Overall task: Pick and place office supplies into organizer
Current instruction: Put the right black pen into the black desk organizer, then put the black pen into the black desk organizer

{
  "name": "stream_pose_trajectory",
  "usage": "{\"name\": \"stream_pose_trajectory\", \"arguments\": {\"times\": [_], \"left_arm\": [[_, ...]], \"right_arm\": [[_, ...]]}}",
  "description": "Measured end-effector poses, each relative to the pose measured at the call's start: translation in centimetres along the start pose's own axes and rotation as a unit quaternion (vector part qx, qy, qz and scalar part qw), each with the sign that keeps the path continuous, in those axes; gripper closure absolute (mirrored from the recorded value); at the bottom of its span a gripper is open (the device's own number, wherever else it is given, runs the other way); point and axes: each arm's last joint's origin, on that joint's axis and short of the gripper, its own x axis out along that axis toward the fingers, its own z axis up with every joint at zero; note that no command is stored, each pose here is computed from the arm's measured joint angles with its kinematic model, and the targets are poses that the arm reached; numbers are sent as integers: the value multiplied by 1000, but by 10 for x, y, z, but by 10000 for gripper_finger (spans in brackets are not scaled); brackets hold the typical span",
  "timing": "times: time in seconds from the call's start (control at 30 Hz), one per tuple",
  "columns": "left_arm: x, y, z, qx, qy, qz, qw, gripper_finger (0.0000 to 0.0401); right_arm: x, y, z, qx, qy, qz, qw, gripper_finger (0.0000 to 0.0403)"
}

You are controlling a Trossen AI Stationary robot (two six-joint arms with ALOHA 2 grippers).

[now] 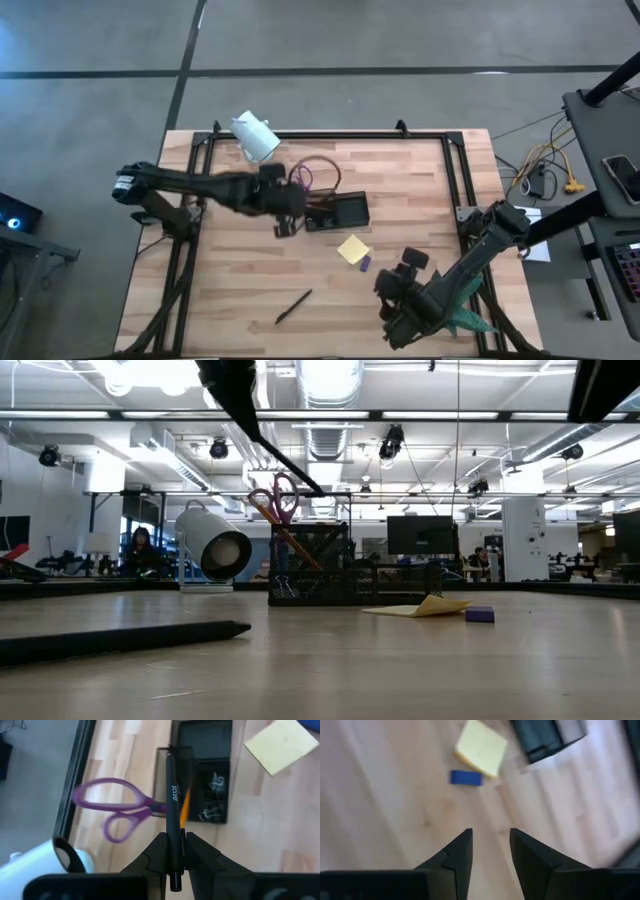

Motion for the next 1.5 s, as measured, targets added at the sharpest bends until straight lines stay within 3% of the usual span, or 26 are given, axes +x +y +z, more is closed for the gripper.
{"name": "stream_pose_trajectory", "arguments": {"times": [0.27,0.57,0.77,1.07,1.33,1.5], "left_arm": [[24,34,5,-16,47,-76,996,369],[74,37,9,15,116,-84,990,369],[82,41,26,53,106,-87,989,361],[107,38,38,112,144,-108,977,357],[112,37,40,116,150,-103,976,328],[96,42,42,89,127,-92,984,301]], "right_arm": [[16,-14,11,-17,10,-53,998,291],[40,-33,36,1,40,-82,996,310],[50,-44,50,24,51,-90,994,322],[55,-48,56,37,54,-93,994,333],[55,-49,57,48,42,-99,993,333],[55,-49,57,47,39,-99,993,333]]}}
